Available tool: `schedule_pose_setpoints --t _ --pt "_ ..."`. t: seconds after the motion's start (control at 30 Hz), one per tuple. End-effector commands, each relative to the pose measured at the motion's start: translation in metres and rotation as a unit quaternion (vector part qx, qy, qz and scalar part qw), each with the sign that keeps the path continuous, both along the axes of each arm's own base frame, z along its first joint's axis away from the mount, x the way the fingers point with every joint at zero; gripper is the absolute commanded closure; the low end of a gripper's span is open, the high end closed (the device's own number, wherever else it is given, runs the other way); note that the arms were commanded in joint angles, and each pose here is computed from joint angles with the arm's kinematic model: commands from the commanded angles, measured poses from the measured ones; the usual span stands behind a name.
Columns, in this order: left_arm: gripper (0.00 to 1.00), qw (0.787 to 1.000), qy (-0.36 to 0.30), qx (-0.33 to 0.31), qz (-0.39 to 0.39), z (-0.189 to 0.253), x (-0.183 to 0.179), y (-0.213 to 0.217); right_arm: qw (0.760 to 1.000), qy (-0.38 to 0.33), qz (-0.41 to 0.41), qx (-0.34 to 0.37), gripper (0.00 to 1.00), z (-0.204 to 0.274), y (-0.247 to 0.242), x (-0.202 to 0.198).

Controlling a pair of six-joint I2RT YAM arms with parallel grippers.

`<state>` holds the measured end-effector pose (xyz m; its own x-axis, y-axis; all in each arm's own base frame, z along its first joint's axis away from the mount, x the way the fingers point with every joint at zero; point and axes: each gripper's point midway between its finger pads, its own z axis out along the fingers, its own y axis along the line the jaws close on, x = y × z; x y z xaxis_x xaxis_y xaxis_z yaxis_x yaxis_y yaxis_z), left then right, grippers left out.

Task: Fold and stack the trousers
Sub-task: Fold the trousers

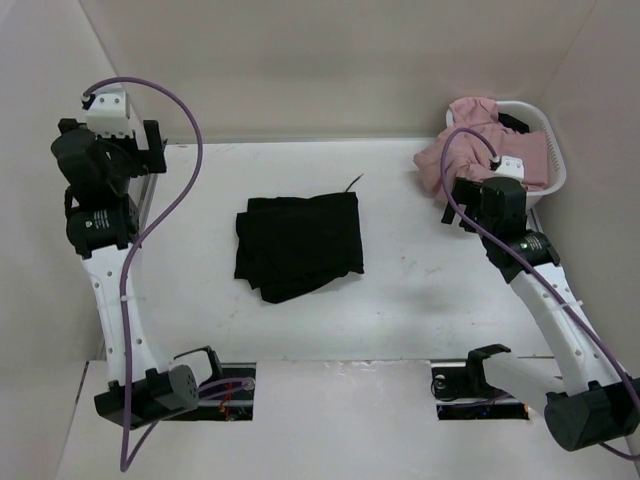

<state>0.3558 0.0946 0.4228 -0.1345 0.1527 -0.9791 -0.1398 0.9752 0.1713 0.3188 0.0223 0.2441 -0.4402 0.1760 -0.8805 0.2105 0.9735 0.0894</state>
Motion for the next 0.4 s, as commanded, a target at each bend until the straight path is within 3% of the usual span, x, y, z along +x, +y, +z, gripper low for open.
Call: schedule_pose_setpoints --t 0.0,0.37 --pt "0.00 0.999 0.030 -0.020 0.038 -0.023 0.001 0.016 0.999 -0.030 -0.012 -0.020 0.00 0.027 -0.008 0.004" --pt "0.00 0.998 0.038 -0.024 0.034 -0.030 -0.003 0.012 0.999 -0.020 -0.027 -0.034 0.00 0.022 -0.018 -0.001"
